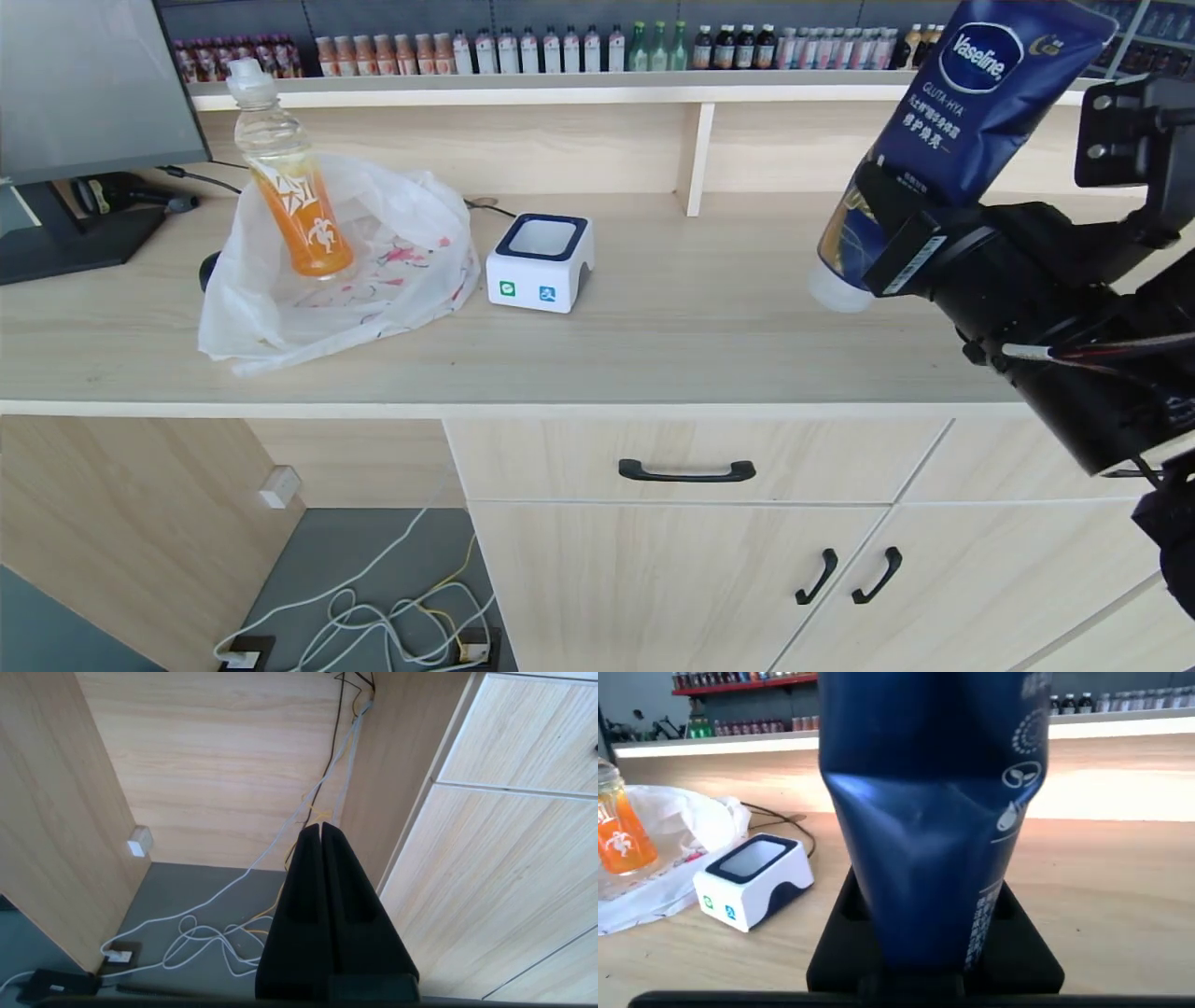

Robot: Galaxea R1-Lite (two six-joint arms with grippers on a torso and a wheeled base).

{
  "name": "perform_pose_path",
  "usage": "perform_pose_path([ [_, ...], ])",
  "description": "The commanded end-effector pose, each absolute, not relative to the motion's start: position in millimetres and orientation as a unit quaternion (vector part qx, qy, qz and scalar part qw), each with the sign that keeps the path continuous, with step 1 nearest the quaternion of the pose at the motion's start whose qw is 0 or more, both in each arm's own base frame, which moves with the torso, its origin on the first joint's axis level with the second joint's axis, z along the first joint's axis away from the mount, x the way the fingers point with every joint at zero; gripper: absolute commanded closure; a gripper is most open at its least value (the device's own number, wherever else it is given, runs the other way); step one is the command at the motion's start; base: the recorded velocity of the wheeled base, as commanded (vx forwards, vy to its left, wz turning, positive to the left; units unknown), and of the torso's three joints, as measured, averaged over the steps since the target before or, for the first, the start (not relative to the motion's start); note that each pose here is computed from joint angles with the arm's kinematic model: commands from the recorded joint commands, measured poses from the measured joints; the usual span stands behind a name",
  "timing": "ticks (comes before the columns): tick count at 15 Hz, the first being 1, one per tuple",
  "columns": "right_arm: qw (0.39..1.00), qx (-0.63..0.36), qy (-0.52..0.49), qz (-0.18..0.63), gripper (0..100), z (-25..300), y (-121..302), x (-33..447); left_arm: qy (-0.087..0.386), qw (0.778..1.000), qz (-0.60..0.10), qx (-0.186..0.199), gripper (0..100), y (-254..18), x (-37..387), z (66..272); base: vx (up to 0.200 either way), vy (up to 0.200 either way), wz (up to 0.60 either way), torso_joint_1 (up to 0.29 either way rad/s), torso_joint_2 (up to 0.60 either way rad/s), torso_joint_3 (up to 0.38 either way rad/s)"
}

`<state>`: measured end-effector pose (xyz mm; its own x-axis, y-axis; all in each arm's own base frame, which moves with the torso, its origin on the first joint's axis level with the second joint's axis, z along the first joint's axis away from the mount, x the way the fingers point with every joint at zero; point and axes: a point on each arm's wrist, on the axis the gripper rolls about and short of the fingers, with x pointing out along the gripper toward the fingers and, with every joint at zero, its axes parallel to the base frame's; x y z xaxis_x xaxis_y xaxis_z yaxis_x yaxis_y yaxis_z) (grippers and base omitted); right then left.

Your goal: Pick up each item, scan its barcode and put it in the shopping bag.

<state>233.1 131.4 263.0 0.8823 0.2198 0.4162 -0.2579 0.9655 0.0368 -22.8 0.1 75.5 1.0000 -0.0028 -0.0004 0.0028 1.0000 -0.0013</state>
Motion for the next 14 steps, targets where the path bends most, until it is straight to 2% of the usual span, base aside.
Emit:
perform_pose_path([
  [1,0.969,0.057,-0.218,0.097,100,268.7,114.9,238.4,0.0,1.0,-0.002,-0.001,100,0.1,-22.8,75.5,0.0,0.0,0.0,0.0,0.0,0.0],
  [4,0.96,0.088,-0.223,0.145,100,268.7,126.2,238.0,0.0,1.0,-0.002,-0.001,100,0.1,-22.8,75.5,0.0,0.0,0.0,0.0,0.0,0.0],
  [9,0.938,0.08,-0.313,0.128,100,277.4,129.7,249.3,0.0,1.0,-0.002,-0.001,100,0.1,-22.8,75.5,0.0,0.0,0.0,0.0,0.0,0.0],
  [14,0.944,0.077,-0.307,0.094,100,273.8,106.8,253.1,0.0,1.0,-0.001,-0.002,100,0.0,-22.8,75.5,0.0,0.0,0.0,0.0,0.0,0.0],
])
